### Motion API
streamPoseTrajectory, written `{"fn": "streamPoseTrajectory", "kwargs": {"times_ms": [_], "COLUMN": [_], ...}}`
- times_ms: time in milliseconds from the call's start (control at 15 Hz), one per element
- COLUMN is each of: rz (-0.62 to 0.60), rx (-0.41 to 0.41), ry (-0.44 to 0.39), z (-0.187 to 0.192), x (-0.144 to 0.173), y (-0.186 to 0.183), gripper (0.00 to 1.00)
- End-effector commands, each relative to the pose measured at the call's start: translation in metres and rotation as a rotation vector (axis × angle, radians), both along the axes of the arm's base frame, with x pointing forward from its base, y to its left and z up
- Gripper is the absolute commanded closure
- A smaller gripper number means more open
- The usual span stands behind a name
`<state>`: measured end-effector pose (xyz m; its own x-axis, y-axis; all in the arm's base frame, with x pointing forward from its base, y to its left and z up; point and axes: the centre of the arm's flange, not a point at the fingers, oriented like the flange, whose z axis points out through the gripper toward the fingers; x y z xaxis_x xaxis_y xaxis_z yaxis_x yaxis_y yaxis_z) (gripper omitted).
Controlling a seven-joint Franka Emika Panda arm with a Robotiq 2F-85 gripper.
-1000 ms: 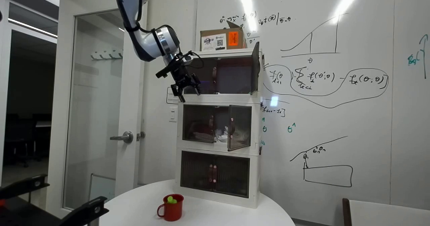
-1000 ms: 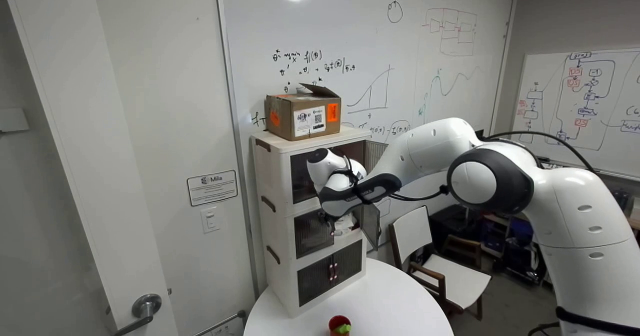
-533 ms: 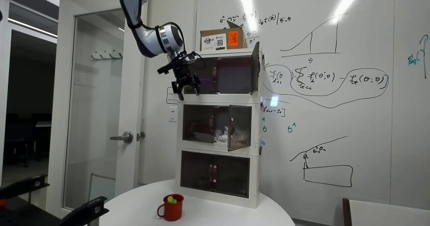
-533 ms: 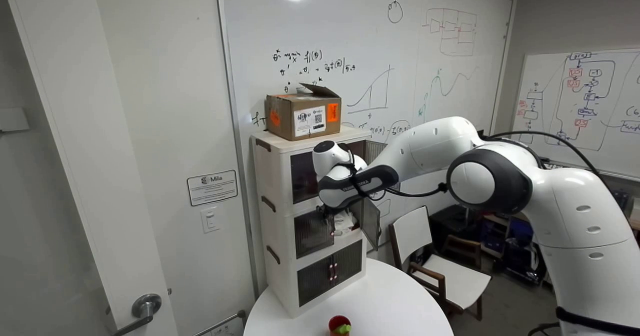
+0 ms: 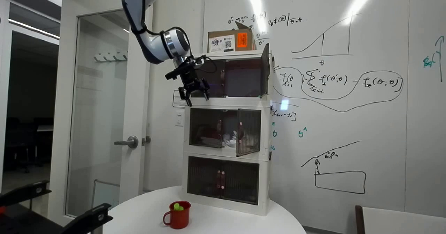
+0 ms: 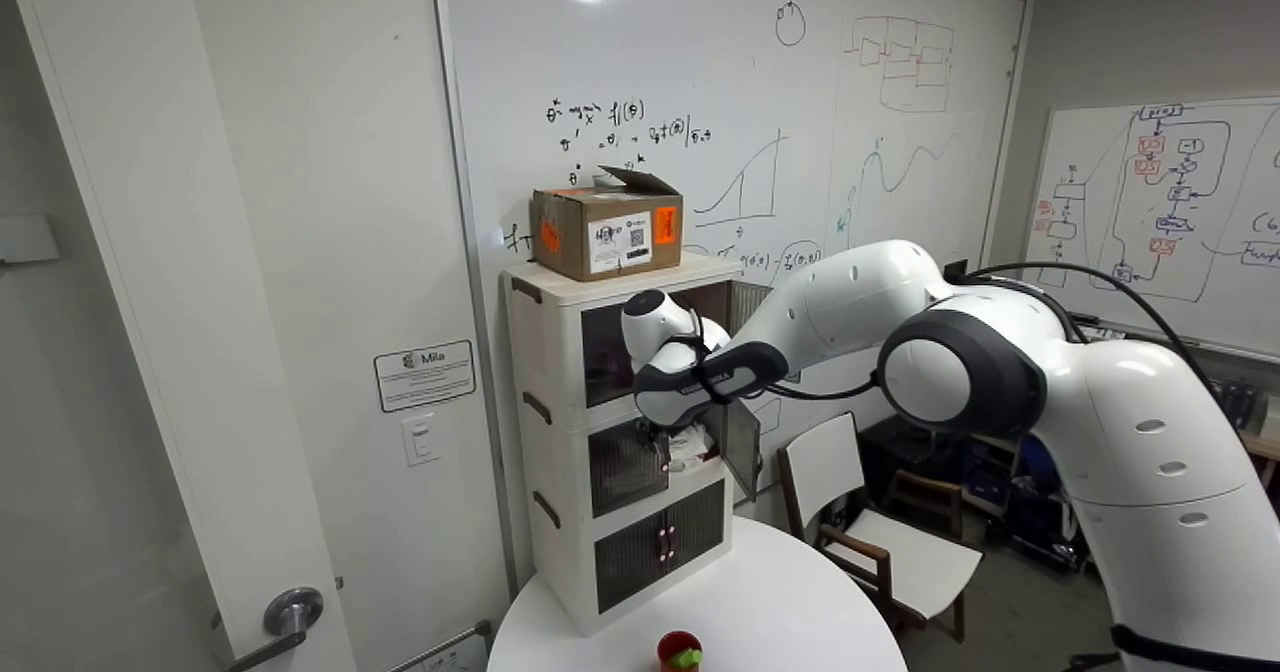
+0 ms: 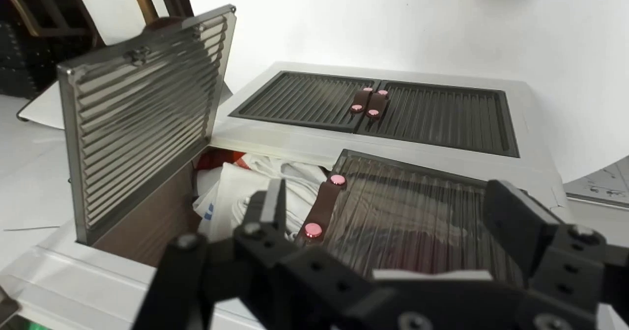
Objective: Open the cabinet
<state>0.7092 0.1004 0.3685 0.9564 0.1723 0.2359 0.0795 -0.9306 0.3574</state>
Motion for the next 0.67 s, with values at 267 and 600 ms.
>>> {"fn": "streamPoseTrajectory", "kwargs": {"times_ms": [267,600], "rz": [0.139,0.112], "rx": [-0.023,-0.054], "ry": [0.018,-0.015], "z": [-0.004,-0.017], "x": [0.033,0.062], "y": [-0.032,-0.057], "gripper": [0.0,0.0]}}
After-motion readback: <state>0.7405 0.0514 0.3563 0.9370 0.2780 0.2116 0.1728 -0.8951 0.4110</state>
